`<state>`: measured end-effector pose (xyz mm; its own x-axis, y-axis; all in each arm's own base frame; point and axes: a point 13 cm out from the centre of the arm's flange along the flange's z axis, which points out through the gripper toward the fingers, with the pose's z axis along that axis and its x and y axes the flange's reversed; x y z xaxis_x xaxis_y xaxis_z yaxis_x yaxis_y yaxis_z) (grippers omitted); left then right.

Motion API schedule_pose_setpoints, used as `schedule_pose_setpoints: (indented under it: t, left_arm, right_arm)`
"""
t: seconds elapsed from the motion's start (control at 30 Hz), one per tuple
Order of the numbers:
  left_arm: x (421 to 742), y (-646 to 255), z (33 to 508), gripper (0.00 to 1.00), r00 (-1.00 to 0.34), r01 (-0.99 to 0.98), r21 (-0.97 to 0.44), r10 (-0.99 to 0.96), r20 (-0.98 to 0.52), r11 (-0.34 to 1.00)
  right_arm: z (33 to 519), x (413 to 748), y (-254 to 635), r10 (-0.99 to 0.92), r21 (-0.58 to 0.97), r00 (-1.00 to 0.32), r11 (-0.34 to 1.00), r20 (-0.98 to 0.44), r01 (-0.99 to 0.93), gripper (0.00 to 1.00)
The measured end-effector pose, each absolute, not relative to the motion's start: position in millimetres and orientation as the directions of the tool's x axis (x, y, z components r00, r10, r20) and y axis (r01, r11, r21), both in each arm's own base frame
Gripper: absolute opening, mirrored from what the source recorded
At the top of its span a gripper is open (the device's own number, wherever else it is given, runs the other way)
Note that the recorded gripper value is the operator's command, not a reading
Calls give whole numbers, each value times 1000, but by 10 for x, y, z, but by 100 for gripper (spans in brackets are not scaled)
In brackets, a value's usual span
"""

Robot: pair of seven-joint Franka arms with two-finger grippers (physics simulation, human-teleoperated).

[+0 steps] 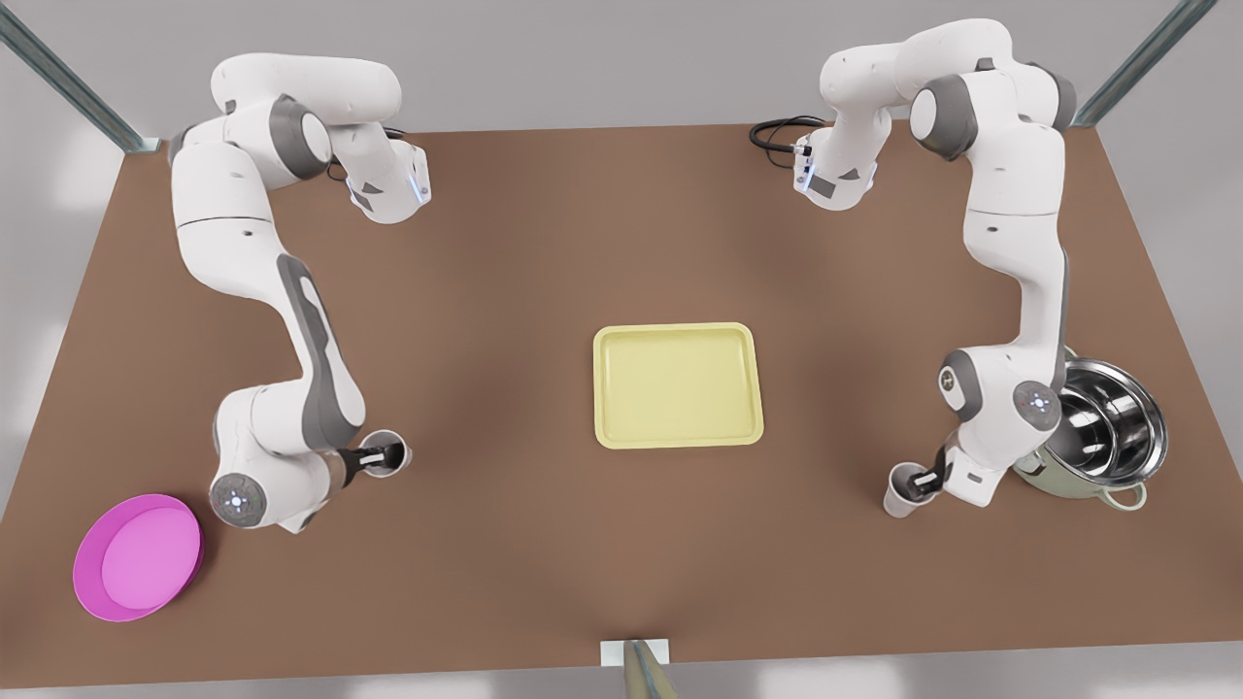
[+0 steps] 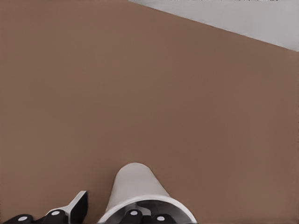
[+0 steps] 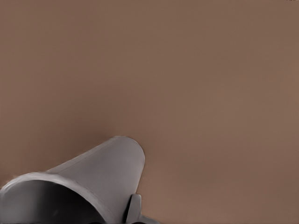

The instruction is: Use the left arm to pick up the white IKEA cup from the tray and place it on the middle-left position; use the right arm to pick up the white IKEA cup from the tray and place it on the middle-right position

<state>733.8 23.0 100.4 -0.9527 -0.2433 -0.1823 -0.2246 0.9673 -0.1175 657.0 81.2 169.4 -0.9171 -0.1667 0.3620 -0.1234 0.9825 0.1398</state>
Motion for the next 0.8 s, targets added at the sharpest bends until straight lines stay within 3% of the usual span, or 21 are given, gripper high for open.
schedule_pose_setpoints:
  t: [0.23, 0.37, 0.4, 0.53, 0.8]
  left_arm:
    - [7474, 296, 1164, 100, -961, -132, -99, -151, -230, 986]
    - [7482, 306, 1177, 100, -964, -105, -83, -122, -235, 991]
    - [7487, 312, 1241, 100, -964, -101, -81, -118, -239, 992]
    - [7523, 252, 2468, 100, -957, -65, -76, -84, -276, 995]
    - [7140, 204, 2507, 100, -992, -44, -71, -51, -112, 996]
  right_arm:
    - [1654, 6572, 951, -329, 225, -887, 938, 326, -265, 0]
    - [1752, 6756, 1020, -405, 211, -883, 909, 237, -360, 0]
    - [1767, 6804, 1010, -424, 194, -879, 902, 218, -387, 0]
    - [1745, 6955, 977, -494, 132, -852, 869, 172, -477, 0]
    - [1189, 6982, 996, -593, 108, -783, 805, 188, -583, 0]
